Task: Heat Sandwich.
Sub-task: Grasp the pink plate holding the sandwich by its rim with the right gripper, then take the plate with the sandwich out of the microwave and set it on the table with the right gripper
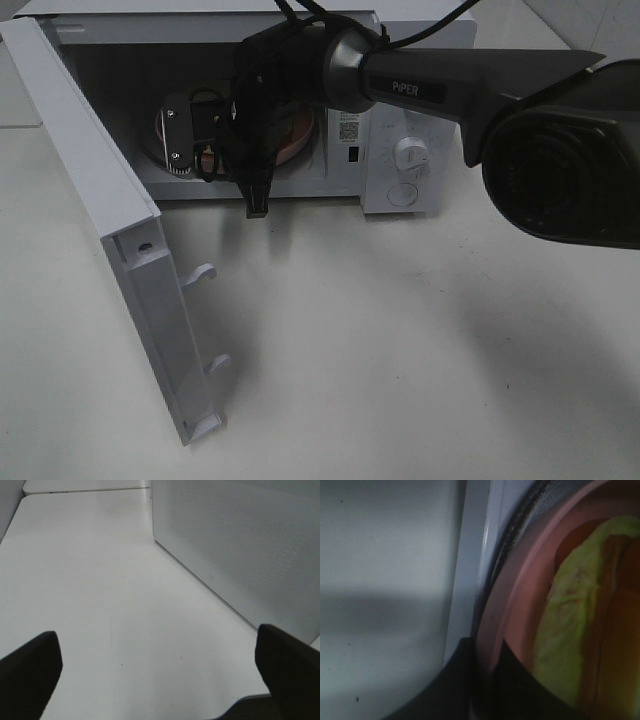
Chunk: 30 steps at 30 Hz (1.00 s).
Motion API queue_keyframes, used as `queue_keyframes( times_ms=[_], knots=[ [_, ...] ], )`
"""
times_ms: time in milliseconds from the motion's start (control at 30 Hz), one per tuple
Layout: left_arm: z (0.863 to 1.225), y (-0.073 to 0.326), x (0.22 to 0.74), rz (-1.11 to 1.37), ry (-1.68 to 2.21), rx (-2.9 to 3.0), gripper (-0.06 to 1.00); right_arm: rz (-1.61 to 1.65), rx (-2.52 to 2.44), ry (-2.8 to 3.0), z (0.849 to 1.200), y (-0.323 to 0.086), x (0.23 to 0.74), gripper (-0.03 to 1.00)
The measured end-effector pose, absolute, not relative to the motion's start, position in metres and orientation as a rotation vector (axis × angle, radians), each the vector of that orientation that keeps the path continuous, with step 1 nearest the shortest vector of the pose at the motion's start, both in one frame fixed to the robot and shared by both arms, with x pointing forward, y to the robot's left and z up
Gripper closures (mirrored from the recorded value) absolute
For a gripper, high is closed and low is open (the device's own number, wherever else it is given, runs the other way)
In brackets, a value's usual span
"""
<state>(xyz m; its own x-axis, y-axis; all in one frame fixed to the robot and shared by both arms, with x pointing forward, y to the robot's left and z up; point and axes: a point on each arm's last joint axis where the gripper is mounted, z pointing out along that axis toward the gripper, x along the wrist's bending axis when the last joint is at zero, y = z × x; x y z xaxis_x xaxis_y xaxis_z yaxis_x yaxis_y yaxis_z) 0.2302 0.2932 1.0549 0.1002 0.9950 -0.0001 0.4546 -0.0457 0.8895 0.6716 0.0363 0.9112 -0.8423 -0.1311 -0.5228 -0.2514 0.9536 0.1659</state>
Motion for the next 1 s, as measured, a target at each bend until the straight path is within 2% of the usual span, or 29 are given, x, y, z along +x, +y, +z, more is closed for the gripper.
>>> queue_keyframes(
  times_ms=[433, 1000],
  knots=[
    [1.055, 0.293, 0.23, 0.89, 1.457, 1.611, -0.03, 0.285, -0.348, 2.608, 0.919, 0.03, 0.667, 0.92],
    [1.055, 0.293, 0.23, 0.89, 1.457, 1.611, -0.03, 0.305, -0.635, 2.592, 0.946, -0.002, 0.639, 0.92]
  ],
)
